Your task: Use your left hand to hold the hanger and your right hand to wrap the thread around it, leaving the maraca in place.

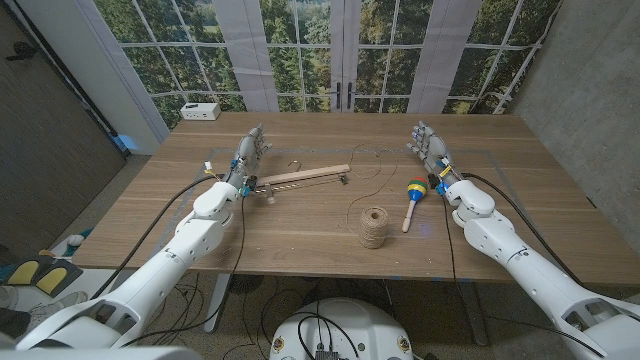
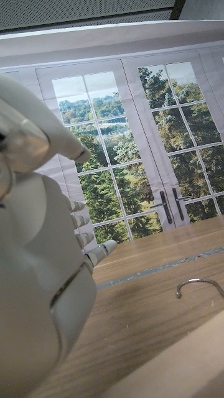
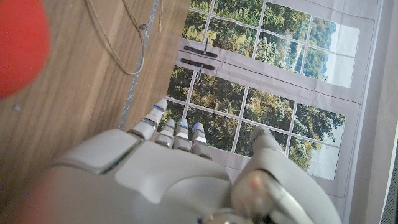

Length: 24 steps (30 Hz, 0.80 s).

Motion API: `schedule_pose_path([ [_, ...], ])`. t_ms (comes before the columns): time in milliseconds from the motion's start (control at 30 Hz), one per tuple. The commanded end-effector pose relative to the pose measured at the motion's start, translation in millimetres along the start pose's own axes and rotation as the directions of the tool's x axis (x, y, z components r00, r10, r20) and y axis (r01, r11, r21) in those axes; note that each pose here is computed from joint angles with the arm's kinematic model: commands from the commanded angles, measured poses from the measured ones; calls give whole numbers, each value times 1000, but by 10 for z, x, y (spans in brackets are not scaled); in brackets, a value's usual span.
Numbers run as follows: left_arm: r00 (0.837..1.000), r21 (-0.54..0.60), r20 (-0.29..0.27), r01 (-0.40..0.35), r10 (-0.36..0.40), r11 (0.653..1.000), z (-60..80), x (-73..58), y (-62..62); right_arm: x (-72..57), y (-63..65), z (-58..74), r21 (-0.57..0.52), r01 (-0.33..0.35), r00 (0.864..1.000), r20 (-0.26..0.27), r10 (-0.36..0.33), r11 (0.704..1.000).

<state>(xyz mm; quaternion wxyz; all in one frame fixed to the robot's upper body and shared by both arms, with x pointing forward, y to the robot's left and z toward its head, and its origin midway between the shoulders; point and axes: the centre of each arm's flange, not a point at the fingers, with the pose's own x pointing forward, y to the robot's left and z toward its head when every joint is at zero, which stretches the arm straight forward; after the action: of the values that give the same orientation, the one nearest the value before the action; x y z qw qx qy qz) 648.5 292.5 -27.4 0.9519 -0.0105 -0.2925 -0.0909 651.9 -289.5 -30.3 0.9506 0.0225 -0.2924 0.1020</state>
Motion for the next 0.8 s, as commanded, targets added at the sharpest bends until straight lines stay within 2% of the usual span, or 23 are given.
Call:
schedule_pose_path([
  [33,999,126,11,-31,30,992,111,-50,22,-15,12,-14,5,-1,1000,3,1,1000],
  [167,999,210,18,-53,51,976,181,-64,23,-27,12,-25,9,0,1000,0,0,1000],
  [233,997,290,28,-78,73,954,238,-72,16,-38,12,-26,9,2,1000,1,-2,1000],
  [300,997,309,35,-79,72,948,256,-71,14,-42,11,-26,10,2,1000,1,-2,1000],
  [467,996,425,35,-94,88,900,382,-56,-17,-61,6,-28,12,6,1000,3,-6,1000],
  [533,992,461,35,-120,117,879,424,-62,-36,-66,5,-33,13,7,1000,3,-7,1000],
  [800,994,583,8,-94,110,807,531,-57,-82,-78,3,-51,20,11,1000,3,-11,1000],
])
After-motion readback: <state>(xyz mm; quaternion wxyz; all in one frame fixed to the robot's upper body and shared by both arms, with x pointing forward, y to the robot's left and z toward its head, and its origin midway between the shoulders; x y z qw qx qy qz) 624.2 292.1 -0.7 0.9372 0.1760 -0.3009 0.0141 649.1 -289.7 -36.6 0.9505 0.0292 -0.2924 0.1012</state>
